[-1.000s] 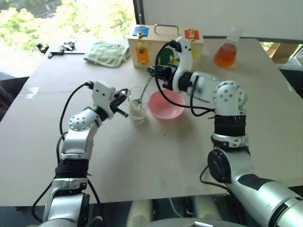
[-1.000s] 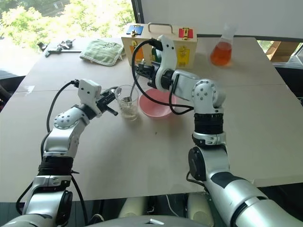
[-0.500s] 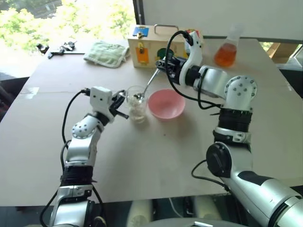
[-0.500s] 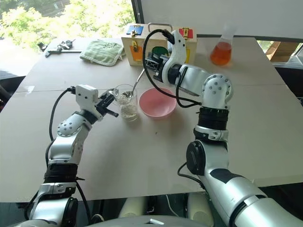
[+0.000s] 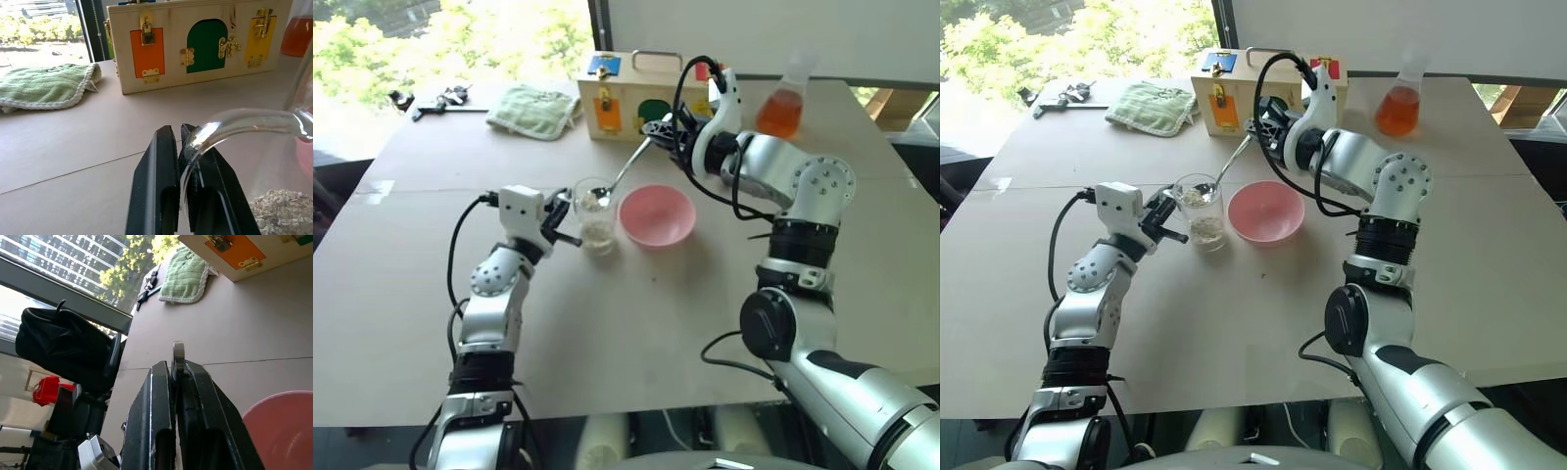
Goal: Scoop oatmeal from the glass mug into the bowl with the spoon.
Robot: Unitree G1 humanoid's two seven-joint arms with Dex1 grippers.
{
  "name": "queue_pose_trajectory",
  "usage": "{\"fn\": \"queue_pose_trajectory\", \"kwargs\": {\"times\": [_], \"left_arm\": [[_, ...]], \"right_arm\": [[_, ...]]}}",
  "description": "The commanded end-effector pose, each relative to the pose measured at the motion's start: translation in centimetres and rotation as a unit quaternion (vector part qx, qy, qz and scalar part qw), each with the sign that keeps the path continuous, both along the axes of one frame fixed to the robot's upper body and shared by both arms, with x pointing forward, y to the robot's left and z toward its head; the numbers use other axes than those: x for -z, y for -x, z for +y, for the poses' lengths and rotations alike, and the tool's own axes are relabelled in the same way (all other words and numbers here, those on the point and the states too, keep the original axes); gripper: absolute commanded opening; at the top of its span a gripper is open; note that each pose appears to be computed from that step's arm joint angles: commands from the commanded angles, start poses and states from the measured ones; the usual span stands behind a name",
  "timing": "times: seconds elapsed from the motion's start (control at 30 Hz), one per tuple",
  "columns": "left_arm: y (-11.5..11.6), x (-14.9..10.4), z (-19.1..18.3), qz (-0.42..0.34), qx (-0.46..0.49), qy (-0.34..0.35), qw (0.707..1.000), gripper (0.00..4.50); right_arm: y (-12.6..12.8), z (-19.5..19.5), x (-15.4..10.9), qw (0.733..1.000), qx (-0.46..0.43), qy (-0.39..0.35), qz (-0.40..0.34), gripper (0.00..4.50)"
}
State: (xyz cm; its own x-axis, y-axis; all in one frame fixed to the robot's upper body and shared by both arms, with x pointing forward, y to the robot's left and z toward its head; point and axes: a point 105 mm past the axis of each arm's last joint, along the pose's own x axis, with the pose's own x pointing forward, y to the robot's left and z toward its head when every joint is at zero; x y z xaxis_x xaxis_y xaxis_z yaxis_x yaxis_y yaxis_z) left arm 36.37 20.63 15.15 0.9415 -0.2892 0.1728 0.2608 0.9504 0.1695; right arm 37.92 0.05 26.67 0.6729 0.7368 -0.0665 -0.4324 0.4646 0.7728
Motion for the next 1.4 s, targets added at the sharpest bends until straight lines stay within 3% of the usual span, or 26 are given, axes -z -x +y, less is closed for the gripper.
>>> {"fn": "queue_pose_trajectory", "kwargs": {"times": [0.03, 0.5, 0.8, 1.17, 1.4], "left_arm": [[0.4, -1.7, 0.2, -0.036, -0.013, 0.016, 0.999, 0.03], [0.6, -2.4, 0.1, -0.038, -0.001, 0.032, 0.999, 0.03], [0.3, -2.5, 1.4, -0.031, -0.012, 0.034, 0.999, 0.03], [0.4, -3.1, 5.7, -0.032, -0.063, 0.029, 0.997, 0.03], [0.4, -3.2, 6.2, -0.031, -0.066, 0.030, 0.997, 0.03]], "right_arm": [[0.8, 1.0, -2.4, 0.999, -0.019, -0.029, -0.023, 0.00], [0.7, 0.4, -4.3, 0.995, -0.015, -0.101, -0.017, 0.00], [0.4, -4.3, -4.9, 0.991, 0.035, -0.128, -0.019, 0.00], [-1.2, -9.0, 0.0, 0.991, 0.111, -0.074, 0.012, 0.00], [-2.0, -9.0, 3.4, 0.987, 0.136, 0.066, -0.055, 0.00]]}}
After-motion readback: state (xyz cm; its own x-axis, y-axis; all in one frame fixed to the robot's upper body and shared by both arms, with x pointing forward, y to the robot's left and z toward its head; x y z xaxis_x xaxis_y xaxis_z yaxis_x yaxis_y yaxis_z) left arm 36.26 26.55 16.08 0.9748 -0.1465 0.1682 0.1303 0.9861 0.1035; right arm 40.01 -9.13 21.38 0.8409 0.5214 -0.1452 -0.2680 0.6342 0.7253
